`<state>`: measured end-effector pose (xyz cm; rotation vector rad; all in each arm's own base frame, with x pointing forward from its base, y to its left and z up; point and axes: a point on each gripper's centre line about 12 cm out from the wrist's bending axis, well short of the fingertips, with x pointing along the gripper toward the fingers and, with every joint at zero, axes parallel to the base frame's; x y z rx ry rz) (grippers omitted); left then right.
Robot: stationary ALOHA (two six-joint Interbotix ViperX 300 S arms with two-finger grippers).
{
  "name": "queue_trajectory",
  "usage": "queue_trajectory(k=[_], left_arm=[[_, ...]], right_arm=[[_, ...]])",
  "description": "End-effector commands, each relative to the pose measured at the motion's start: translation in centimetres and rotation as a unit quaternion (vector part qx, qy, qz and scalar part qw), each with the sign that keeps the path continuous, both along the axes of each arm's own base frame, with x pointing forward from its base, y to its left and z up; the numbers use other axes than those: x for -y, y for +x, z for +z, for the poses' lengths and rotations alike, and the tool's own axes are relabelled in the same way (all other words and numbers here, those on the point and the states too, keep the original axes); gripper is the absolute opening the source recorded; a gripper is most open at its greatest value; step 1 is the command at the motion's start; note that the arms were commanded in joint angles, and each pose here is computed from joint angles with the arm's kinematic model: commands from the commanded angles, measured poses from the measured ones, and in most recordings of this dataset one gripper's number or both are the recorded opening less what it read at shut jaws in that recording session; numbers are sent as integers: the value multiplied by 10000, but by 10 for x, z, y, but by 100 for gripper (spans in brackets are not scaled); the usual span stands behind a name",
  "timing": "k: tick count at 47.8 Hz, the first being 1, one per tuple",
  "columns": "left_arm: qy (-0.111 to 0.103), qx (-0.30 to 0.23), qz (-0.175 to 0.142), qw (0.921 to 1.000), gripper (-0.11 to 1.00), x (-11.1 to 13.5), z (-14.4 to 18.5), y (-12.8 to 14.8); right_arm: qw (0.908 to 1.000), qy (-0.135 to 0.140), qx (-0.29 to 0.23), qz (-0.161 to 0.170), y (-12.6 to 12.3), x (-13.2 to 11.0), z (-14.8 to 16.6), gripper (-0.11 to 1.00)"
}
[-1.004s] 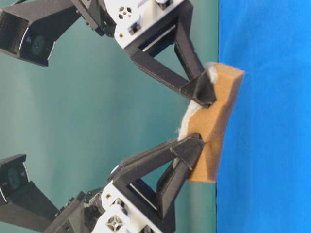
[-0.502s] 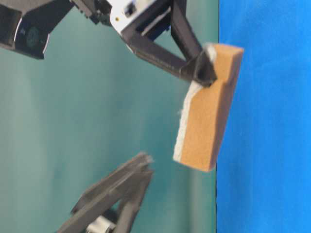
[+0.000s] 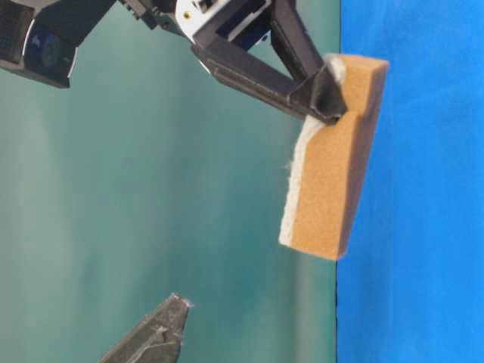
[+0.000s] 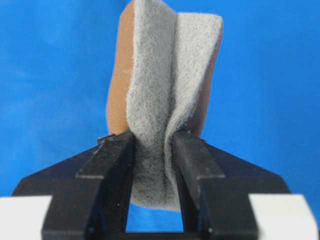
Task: Hand over the sponge with the left arm and wipe it with the right arm.
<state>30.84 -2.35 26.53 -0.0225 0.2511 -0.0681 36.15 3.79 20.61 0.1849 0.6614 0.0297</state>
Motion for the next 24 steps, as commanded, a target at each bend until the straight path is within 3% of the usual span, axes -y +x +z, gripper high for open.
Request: queue_trajectory(k=[1, 16, 24], left_arm=[[8, 101, -17, 9999, 85, 1, 5, -2], [22, 109, -20, 9999, 85, 1, 5, -2], [30, 110, -22, 9999, 85, 1, 5, -2]], right_arm=[[9999, -47, 121, 35, 5, 0, 7, 35], [9966, -310, -757, 30, 18, 10, -64, 35], [9951, -404, -902, 97, 24, 11, -91, 35]])
